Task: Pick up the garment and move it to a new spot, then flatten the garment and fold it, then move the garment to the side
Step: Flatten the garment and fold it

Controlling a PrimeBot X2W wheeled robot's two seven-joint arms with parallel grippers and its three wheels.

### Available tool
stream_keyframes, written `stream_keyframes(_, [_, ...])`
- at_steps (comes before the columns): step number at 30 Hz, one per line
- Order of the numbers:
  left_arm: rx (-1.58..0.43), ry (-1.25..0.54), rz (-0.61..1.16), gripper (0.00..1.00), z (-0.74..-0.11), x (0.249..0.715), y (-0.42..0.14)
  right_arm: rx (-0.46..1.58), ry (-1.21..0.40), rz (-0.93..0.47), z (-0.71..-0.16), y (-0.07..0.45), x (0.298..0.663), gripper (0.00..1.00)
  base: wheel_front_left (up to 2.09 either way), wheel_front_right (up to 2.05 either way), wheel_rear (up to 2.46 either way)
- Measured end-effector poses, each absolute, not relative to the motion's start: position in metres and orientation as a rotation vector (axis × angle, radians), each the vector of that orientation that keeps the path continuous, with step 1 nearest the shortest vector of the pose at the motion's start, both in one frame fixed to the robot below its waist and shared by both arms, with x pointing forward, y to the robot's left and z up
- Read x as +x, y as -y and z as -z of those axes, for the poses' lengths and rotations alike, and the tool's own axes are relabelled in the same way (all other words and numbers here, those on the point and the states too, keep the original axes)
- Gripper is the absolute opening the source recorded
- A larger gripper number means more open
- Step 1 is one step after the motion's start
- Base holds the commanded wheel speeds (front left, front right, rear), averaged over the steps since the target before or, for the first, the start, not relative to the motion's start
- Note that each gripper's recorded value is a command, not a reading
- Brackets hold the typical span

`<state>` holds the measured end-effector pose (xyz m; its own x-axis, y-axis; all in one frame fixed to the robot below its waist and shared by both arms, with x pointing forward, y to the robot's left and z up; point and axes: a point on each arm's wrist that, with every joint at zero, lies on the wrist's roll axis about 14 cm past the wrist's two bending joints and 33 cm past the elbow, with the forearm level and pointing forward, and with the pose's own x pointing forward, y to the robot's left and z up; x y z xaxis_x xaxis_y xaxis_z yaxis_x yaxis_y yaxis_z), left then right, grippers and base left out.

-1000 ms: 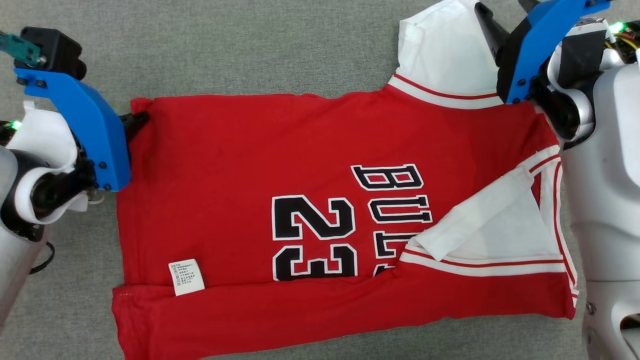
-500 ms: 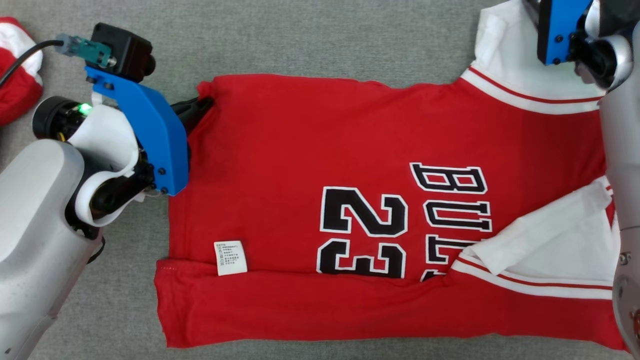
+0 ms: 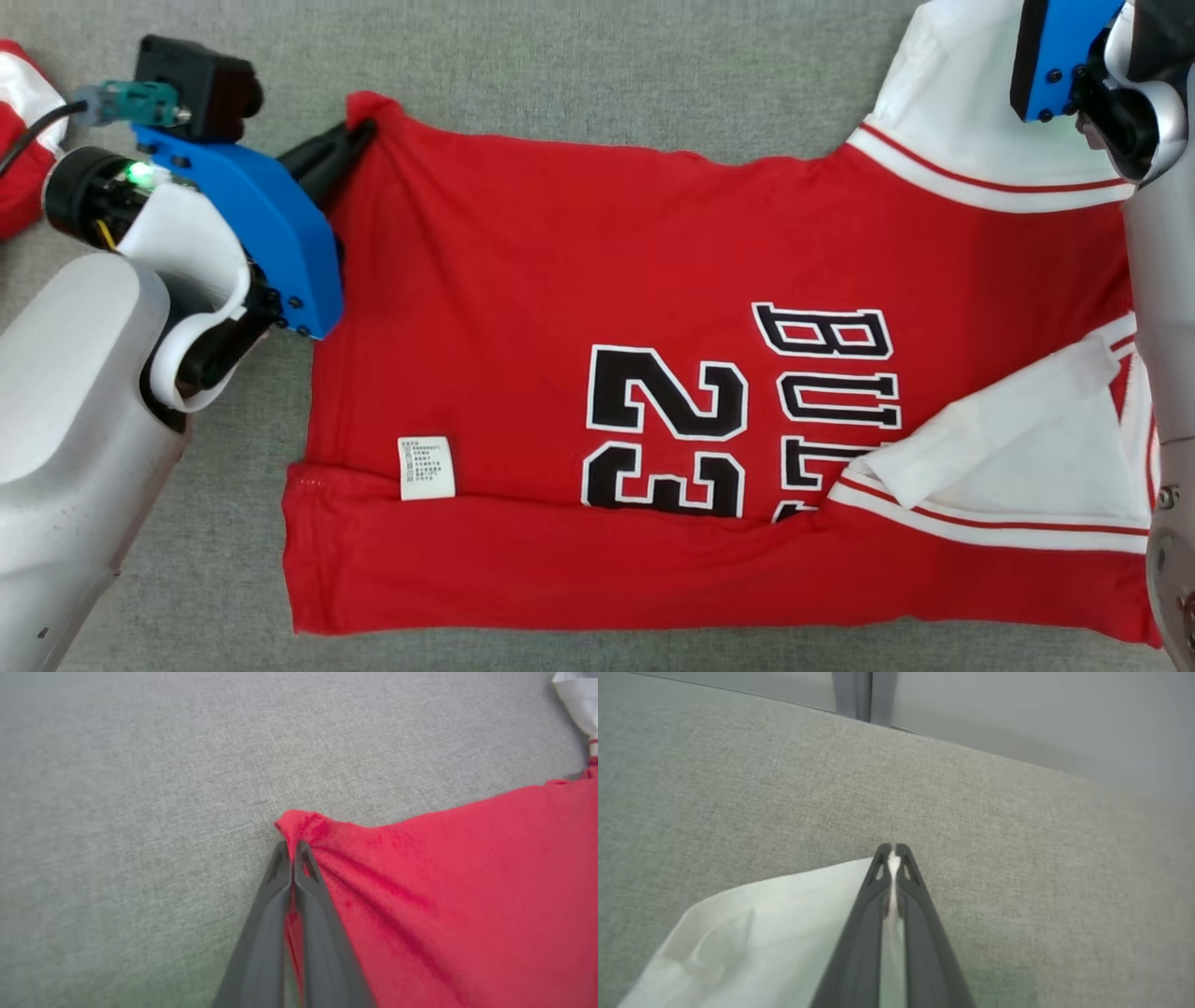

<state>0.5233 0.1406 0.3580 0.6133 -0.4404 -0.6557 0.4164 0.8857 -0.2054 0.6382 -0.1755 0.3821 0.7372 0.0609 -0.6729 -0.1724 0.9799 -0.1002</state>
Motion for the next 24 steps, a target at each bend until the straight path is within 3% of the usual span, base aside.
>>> stream_keyframes(5, [-0.019,-0.677,0.469,0.0,-0.376,0.527,-0.146,-0.155,-0.621,-0.148,-0.414,0.172,0.635,0.0,0.0,0.0,0.0])
stream_keyframes(16, [-0.047,-0.654,0.477,0.0,-0.39,0.486,-0.142,-0.076,-0.446,-0.154,-0.473,0.179,0.603,0.0,0.0,0.0,0.0])
stream_keyframes(24, [-0.077,-0.603,0.464,0.0,-0.397,0.457,-0.143,-0.063,-0.52,-0.186,-0.464,0.179,0.541,0.0,0.0,0.0,0.0])
